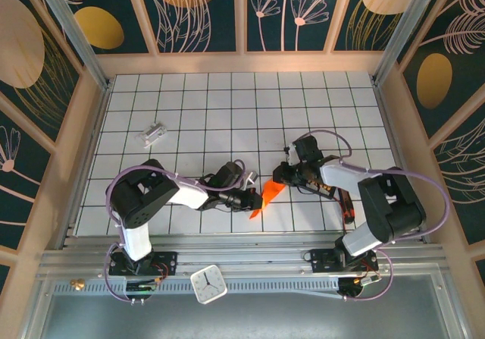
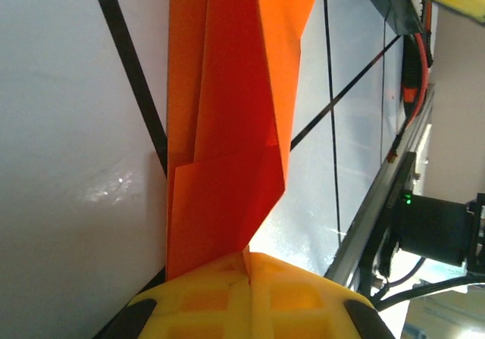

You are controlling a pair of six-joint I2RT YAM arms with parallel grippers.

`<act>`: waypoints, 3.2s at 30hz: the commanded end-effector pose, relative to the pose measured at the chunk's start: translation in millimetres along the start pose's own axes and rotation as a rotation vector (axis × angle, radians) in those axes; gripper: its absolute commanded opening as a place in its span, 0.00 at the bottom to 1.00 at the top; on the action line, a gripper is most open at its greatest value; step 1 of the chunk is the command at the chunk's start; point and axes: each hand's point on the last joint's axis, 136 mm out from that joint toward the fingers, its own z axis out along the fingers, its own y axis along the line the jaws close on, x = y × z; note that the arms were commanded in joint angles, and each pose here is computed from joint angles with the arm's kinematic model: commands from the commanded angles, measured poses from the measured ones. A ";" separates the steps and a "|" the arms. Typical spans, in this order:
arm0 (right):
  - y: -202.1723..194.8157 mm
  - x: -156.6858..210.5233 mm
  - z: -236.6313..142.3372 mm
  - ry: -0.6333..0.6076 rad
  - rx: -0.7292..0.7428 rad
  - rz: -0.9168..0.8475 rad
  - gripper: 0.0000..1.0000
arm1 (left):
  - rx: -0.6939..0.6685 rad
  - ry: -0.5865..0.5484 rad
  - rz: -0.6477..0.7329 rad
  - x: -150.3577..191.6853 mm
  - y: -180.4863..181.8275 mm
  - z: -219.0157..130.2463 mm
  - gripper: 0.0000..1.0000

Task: Fold a paper plane with a square sheet of paper (pick it up from the middle)
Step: Perform the fifth fold on the wing at the bottom-center of the table.

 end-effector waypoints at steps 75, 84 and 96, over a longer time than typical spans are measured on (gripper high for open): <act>15.8 47.4 35.8 0.138 -0.039 -0.081 0.17 | 0.132 -0.037 -0.286 -1.7 12.8 -14.3 0.00; -0.8 58.1 38.6 0.161 0.008 -0.073 0.17 | 0.114 -0.040 -0.288 -2.9 14.6 -14.3 0.00; -12.4 66.5 37.4 0.175 0.037 -0.060 0.16 | 0.078 -0.061 -0.245 -8.5 10.2 -19.2 0.11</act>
